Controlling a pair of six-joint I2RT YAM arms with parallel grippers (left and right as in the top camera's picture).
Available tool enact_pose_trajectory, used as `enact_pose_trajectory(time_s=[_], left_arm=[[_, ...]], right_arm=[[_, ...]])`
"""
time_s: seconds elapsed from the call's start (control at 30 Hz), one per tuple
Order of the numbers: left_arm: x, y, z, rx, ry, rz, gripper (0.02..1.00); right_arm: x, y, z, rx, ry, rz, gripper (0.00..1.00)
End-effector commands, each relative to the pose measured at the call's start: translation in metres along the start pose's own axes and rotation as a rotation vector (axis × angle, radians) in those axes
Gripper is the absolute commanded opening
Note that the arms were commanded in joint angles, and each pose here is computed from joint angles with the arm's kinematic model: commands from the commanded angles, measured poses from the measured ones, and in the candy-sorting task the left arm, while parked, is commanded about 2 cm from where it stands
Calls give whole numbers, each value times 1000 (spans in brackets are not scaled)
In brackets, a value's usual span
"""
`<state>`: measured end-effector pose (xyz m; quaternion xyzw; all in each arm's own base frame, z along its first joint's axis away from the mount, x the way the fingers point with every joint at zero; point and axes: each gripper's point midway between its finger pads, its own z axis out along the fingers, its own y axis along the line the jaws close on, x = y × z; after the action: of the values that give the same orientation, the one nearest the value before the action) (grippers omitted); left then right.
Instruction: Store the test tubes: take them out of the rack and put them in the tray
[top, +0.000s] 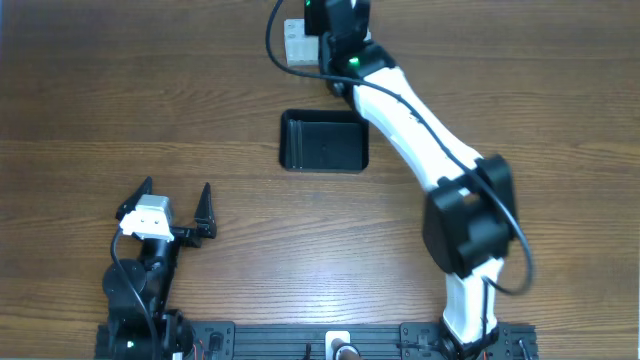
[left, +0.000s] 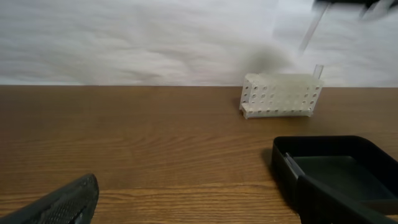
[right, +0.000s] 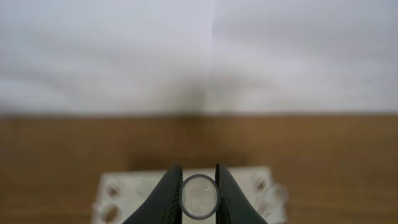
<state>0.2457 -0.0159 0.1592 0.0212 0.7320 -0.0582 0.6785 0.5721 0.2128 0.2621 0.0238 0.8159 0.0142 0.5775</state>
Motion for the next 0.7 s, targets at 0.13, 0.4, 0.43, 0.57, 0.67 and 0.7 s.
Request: enact_pose_trajectory(time_s=[0.13, 0.4, 0.43, 0.57, 0.67, 0.7], left_arm=[[1, -1, 0, 10, -3, 12, 1000], [1, -1, 0, 10, -3, 12, 1000], [1, -1, 0, 10, -3, 12, 998], [1, -1, 0, 10, -3, 12, 998], [1, -1, 0, 10, -3, 12, 998], [1, -1, 0, 10, -3, 12, 1000]], right_arm=[[-105, -14, -94, -91, -137, 68, 143], [-35, -1, -112, -260, 199, 40, 159], [-19, 2, -110, -278, 258, 29, 156], [35, 6, -98, -280, 440, 10, 132], [76, 3, -90, -251, 568, -15, 117], [89, 2, -88, -244, 606, -23, 121]])
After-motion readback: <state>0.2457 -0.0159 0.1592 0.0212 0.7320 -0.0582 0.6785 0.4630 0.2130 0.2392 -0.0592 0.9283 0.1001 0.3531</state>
